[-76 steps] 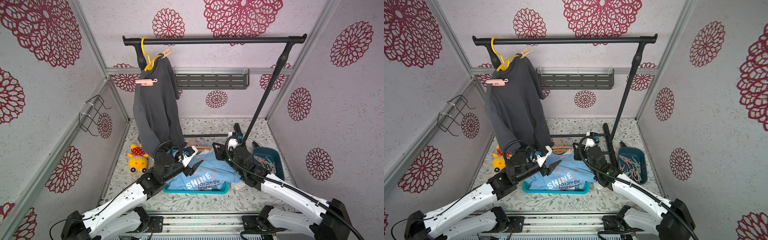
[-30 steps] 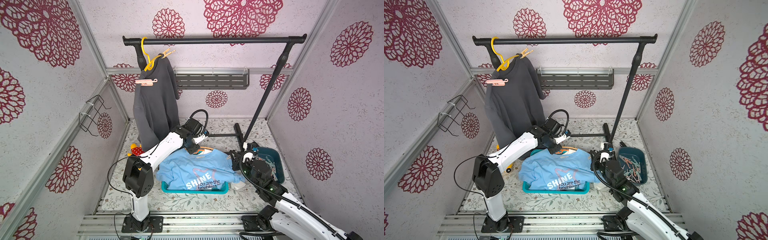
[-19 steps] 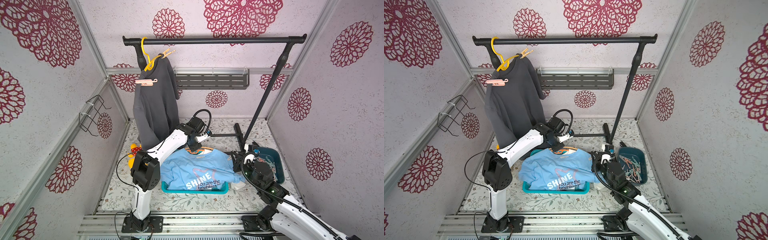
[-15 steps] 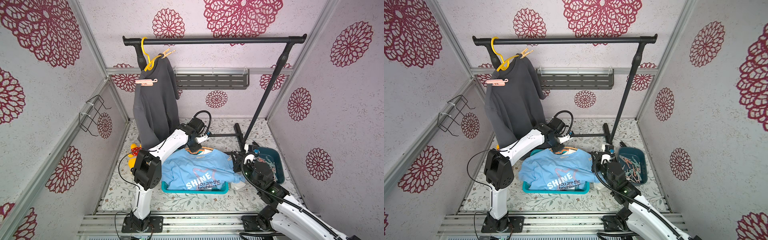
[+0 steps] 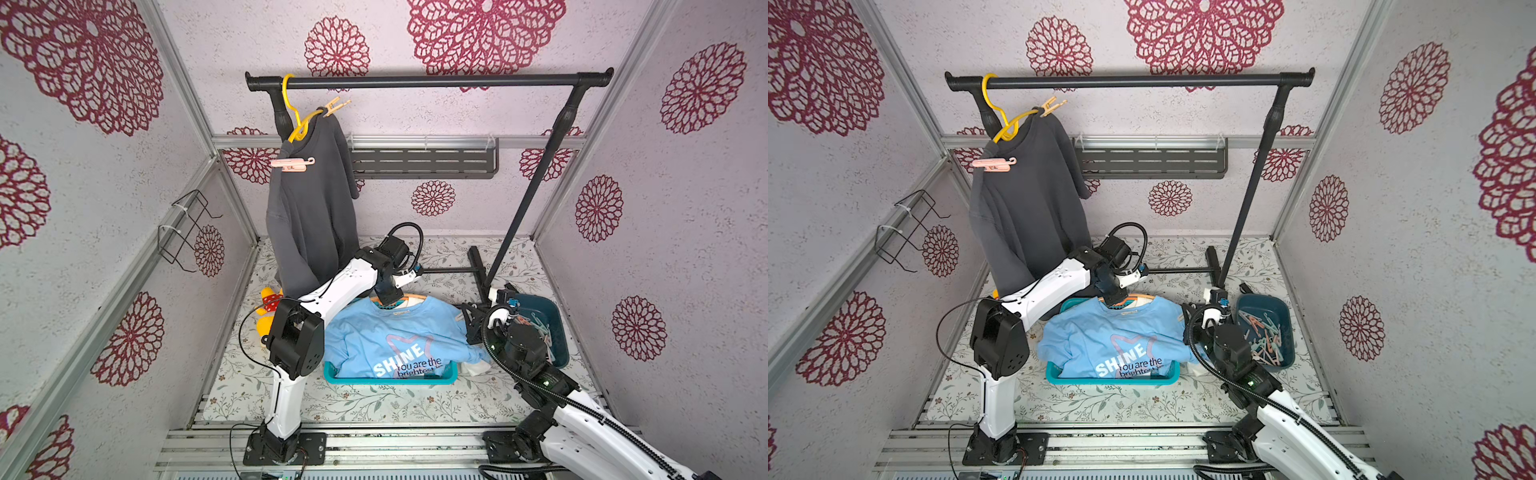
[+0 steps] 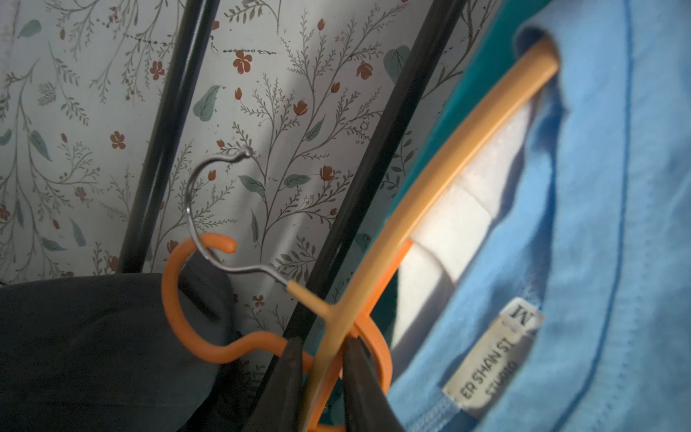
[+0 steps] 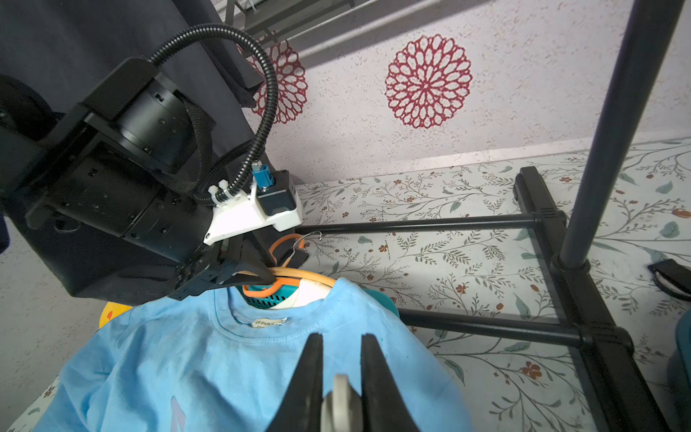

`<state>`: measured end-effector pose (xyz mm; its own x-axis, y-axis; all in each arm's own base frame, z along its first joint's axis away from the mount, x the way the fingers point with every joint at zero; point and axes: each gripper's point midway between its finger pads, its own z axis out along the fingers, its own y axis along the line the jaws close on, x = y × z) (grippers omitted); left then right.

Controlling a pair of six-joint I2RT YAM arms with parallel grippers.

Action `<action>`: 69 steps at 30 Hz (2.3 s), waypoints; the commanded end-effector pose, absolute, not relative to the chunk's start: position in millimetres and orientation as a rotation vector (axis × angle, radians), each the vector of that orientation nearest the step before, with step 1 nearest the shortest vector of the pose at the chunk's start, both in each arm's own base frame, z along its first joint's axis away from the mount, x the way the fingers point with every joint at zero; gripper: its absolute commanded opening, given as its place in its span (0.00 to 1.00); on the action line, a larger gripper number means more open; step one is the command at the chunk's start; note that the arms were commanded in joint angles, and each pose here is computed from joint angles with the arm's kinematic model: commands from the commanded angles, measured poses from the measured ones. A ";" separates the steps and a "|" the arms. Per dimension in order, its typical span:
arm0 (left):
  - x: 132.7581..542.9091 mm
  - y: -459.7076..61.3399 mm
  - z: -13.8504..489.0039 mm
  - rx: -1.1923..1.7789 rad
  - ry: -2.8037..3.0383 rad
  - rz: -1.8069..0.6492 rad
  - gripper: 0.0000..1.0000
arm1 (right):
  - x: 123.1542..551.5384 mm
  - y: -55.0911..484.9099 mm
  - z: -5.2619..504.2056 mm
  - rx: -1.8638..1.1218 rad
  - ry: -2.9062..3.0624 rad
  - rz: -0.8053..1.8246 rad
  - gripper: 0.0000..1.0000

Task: Use clothespins to secure the t-shirt on both sides of the hanger
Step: Pick up the hanger from the basket, then clamp the T-shirt on the hanger.

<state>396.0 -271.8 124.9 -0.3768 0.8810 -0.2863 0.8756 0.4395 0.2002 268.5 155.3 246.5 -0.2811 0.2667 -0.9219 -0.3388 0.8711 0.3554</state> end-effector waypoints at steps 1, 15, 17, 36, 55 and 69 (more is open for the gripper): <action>412.2 -268.9 122.2 1.460 2.330 0.050 0.16 | 268.0 154.0 257.3 -0.053 1.723 0.595 0.00; 405.3 -262.4 169.5 1.372 2.227 0.054 0.05 | 270.5 156.1 261.6 -0.049 1.712 0.603 0.00; 400.8 -261.3 175.1 1.373 2.220 0.055 0.05 | 270.3 156.8 263.4 -0.051 1.709 0.609 0.00; 360.8 -249.7 247.9 1.346 1.910 0.233 0.00 | 272.2 177.3 324.9 -0.349 1.521 0.516 0.00; 322.8 -229.8 343.9 1.308 1.500 0.336 0.00 | 254.0 208.6 433.0 -0.633 1.287 0.808 0.00; 298.3 -238.6 361.1 1.353 1.328 0.405 0.00 | 251.6 210.2 423.3 -0.695 1.347 1.045 0.00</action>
